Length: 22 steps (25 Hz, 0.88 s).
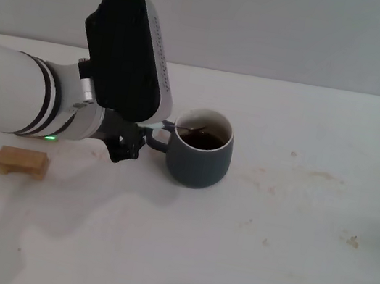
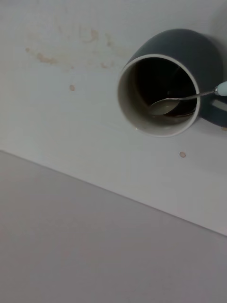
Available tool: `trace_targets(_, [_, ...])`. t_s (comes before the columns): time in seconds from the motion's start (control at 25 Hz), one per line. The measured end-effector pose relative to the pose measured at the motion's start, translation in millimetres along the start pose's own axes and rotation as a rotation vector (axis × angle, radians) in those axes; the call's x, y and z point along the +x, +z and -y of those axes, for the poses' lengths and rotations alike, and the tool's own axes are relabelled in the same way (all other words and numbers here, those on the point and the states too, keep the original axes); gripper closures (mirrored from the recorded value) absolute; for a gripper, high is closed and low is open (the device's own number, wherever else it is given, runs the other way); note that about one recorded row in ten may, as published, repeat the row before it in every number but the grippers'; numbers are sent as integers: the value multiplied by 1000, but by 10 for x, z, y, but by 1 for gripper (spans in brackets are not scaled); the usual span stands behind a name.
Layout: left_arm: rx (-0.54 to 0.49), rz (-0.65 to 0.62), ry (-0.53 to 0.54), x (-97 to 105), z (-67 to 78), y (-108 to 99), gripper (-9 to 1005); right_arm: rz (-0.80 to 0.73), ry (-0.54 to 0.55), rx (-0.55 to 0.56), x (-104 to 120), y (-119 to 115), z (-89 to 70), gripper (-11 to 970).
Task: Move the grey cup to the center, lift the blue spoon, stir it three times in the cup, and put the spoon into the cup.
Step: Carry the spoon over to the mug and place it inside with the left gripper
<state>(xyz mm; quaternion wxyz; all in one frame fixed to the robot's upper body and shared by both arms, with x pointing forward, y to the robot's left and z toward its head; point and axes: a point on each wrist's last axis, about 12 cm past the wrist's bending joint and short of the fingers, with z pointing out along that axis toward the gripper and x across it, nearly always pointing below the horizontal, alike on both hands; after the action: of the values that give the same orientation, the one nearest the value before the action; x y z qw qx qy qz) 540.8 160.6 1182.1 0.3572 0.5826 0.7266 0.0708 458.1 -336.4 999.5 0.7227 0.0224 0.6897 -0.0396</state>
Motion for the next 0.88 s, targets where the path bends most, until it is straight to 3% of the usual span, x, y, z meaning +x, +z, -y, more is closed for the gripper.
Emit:
trace_targets(0.28, [3,4,9,-15,33,15,850,-1,0,1,3,-8,3,961])
trace_targets(0.64, [4,-9,32,-38,68,27,766,-7,-1,2,14,-32,9,961])
trace_targets(0.88, [-53,47,5,-104,20,-120,705,-14,-1,9,30,-74,24,961])
